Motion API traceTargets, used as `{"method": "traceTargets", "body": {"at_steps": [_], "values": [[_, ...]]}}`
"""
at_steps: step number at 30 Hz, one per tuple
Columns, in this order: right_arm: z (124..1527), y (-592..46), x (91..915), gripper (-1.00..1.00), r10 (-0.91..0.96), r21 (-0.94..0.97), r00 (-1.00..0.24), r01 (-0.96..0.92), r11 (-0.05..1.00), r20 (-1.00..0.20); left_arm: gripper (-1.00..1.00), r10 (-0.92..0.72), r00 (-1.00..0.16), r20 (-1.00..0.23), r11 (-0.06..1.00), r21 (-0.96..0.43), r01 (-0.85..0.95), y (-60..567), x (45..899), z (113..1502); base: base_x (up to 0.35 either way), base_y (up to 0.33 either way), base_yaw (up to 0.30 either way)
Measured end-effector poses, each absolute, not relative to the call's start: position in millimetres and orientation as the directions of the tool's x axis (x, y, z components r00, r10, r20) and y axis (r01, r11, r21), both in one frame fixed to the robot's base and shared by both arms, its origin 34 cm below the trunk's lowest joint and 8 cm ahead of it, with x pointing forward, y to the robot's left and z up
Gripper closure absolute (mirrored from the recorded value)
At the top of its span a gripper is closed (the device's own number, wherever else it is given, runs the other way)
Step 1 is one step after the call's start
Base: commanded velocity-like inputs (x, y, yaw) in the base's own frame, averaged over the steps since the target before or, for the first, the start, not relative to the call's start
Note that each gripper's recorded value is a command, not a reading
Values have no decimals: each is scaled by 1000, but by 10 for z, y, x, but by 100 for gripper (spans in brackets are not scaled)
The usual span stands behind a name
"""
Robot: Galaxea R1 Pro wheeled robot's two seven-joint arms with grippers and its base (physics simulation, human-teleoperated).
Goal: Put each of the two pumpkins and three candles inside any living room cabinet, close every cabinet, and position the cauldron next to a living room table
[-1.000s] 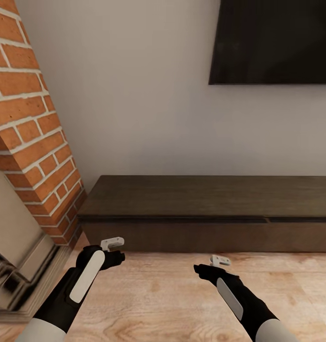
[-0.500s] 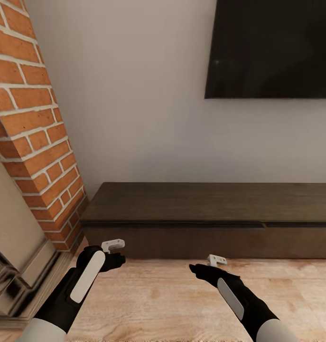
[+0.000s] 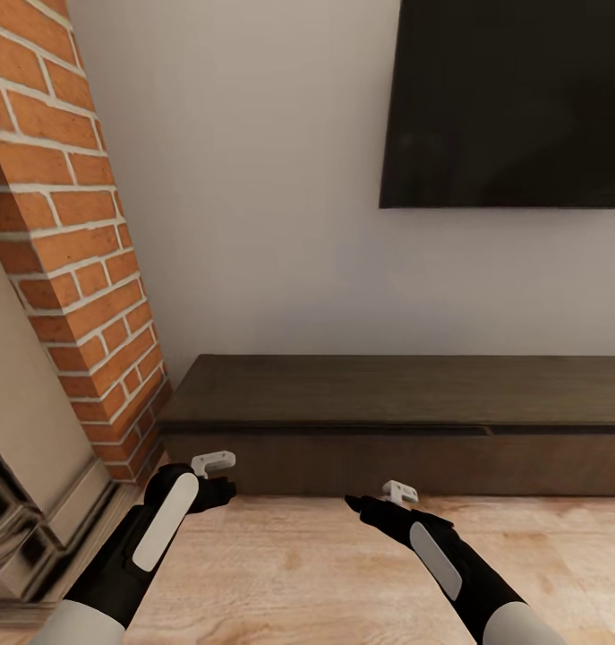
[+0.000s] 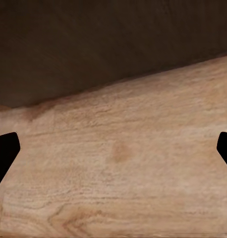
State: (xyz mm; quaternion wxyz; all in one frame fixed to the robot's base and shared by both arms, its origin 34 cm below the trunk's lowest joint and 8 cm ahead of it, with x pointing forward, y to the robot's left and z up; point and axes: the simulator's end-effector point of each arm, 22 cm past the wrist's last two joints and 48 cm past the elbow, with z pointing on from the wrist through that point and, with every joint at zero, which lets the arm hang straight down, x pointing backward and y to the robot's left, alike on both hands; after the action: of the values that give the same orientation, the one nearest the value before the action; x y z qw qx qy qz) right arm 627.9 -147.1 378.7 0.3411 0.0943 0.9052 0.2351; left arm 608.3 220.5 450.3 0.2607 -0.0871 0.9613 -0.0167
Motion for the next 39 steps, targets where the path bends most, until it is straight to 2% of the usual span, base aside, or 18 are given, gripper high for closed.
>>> {"method": "traceTargets", "body": {"at_steps": [6,27,39], "values": [[3919,-1486,6317,-100,332,489,-748,12,872,-574,-100,-175,-847,-503,985,-76,-158,2215,6128,4658,-134,0,0],[4310,-1470,6406,-100,333,490,-758,19,871,-562,-100,-173,-854,-491,985,-74,-157,2205,6233,5061,-5,0,31],[4458,-1472,6430,-100,332,490,-771,30,871,-544,-100,-173,-863,-474,985,-70,-159,2210,6280,5223,-269,0,92]]}}
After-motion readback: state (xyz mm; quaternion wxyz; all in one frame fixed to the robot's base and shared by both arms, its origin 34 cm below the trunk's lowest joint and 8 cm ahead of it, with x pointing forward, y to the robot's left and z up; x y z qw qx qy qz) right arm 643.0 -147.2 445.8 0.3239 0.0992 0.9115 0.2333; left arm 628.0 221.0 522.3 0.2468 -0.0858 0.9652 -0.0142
